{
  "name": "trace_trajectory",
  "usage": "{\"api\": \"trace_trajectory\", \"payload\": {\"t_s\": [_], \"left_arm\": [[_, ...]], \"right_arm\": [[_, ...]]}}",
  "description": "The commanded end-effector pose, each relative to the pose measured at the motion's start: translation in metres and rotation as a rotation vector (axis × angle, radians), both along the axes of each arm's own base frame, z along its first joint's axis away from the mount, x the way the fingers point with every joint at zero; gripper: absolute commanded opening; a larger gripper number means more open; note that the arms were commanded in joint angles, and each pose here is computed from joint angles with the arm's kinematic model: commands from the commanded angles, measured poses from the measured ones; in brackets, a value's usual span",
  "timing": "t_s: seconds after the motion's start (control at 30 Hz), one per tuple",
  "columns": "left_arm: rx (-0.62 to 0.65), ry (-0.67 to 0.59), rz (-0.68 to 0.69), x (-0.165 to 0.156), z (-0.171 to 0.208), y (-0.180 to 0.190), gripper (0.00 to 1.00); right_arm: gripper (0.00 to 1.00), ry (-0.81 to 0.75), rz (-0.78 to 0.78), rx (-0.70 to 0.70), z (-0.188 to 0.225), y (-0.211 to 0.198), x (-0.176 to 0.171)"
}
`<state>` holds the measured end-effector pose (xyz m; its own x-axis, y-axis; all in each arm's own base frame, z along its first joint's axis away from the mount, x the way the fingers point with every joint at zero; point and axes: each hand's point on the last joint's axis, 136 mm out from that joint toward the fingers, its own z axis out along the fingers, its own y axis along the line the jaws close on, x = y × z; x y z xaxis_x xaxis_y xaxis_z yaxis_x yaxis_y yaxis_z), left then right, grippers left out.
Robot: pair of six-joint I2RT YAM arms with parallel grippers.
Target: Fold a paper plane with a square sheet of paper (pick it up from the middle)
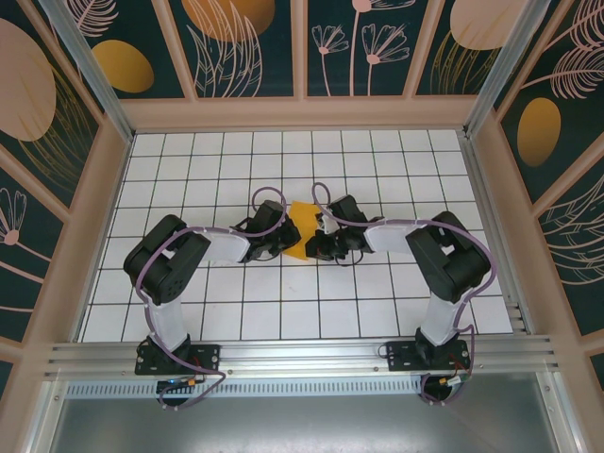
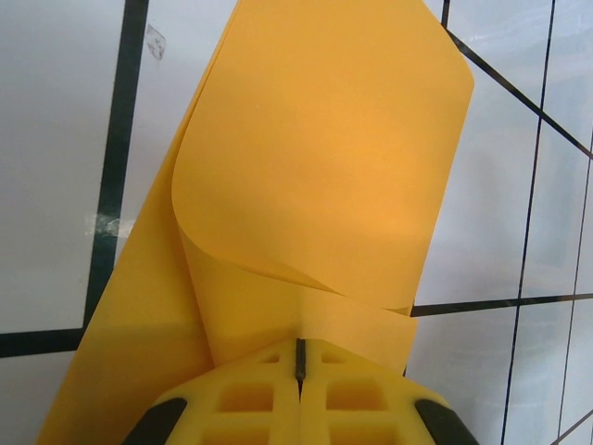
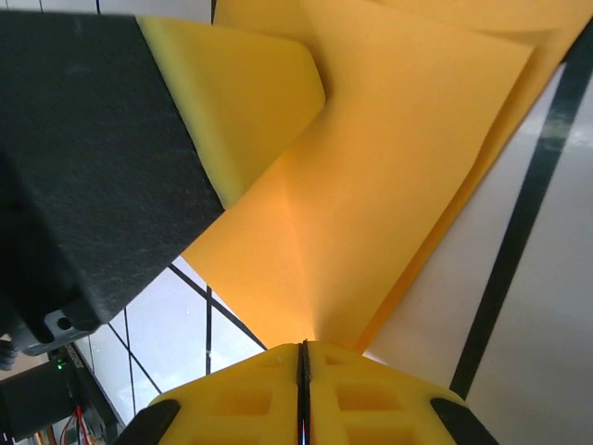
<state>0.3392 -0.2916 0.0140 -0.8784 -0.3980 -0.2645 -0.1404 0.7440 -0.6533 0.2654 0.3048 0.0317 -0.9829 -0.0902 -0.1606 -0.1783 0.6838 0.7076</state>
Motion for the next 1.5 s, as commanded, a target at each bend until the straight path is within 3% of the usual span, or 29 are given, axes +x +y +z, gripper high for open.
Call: {"api": "trace_trajectory", "payload": {"t_s": [0.0,0.5,0.73,1.1,1.47], "left_arm": [[0.126,0.125,0.037,-0.025,-0.038,0.032,0.07],[0.100,0.107,0.023,-0.025,-0.034,0.028,0.07],[0.055,0.000,-0.041,-0.009,0.001,0.012,0.10],[0.144,-0.072,-0.095,0.008,0.011,0.019,0.11],[0.160,-0.114,-0.133,0.023,0.015,0.023,0.12]], "right_arm": [[0.11,-0.015,-0.017,0.011,0.005,0.000,0.005],[0.11,0.041,0.020,-0.013,-0.015,0.005,0.001],[0.11,0.048,0.010,-0.095,-0.028,-0.006,-0.001],[0.10,0.055,0.023,-0.219,-0.047,-0.021,-0.006],[0.10,0.049,0.032,-0.235,-0.048,-0.023,-0.006]]}}
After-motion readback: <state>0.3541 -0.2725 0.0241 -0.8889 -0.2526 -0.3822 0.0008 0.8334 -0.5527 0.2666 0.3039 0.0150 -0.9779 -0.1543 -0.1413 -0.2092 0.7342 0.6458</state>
